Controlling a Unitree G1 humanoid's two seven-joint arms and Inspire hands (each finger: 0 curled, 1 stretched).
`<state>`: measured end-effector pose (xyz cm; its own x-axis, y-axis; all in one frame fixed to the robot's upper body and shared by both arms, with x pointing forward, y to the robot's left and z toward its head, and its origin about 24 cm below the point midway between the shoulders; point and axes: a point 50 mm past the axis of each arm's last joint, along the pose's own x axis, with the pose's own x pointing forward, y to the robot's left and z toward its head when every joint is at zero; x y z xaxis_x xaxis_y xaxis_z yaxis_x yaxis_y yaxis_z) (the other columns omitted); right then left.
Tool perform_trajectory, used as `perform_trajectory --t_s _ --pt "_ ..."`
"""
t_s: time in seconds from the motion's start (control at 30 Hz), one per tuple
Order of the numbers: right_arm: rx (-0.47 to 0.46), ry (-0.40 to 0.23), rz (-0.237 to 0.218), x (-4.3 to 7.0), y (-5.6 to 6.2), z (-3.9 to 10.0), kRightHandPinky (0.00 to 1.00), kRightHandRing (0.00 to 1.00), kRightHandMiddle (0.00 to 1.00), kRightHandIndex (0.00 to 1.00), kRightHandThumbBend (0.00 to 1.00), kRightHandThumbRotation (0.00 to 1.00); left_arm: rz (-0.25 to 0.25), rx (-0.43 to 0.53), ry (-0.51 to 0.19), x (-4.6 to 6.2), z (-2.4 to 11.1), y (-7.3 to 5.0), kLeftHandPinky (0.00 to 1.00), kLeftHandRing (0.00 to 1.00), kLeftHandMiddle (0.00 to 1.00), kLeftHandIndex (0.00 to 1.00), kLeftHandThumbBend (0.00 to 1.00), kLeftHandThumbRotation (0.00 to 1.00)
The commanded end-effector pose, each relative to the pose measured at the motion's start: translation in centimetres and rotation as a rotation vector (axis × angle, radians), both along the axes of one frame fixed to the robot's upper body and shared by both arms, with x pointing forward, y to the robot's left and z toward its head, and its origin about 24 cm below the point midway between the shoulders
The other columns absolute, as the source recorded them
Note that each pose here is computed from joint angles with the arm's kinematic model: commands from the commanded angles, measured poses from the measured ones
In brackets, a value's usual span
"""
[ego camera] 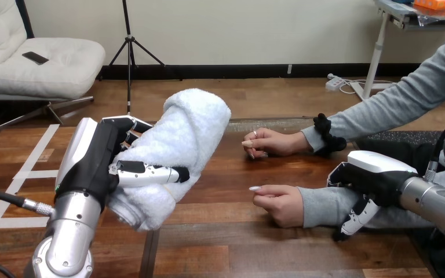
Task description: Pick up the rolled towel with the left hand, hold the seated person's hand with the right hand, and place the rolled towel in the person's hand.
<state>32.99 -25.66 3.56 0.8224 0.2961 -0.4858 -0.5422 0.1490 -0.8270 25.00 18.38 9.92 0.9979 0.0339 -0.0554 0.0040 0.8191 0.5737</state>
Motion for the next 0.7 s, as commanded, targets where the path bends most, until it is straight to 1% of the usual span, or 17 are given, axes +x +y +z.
perform_trajectory --t_s 0.0,0.33,0.67 --pt "0.026 -0.079 0.037 1.64 1.58 1.86 0.37 0.40 0.44 0.45 0.95 0.05 0.014 0.019 -0.136 0.23 2.73 0.23 0.27 0.34 0.40 0.44 0.65 0.00" --pt "0.012 -0.085 0.047 1.51 1.70 1.59 0.33 0.37 0.42 0.41 0.94 0.01 0.018 0.018 -0.141 0.21 2.83 0.33 0.26 0.33 0.40 0.44 0.65 0.00" --pt "0.006 -0.088 0.049 1.38 1.74 1.30 0.30 0.34 0.38 0.38 0.93 0.00 0.016 0.023 -0.143 0.20 2.86 0.30 0.25 0.33 0.39 0.44 0.66 0.00"
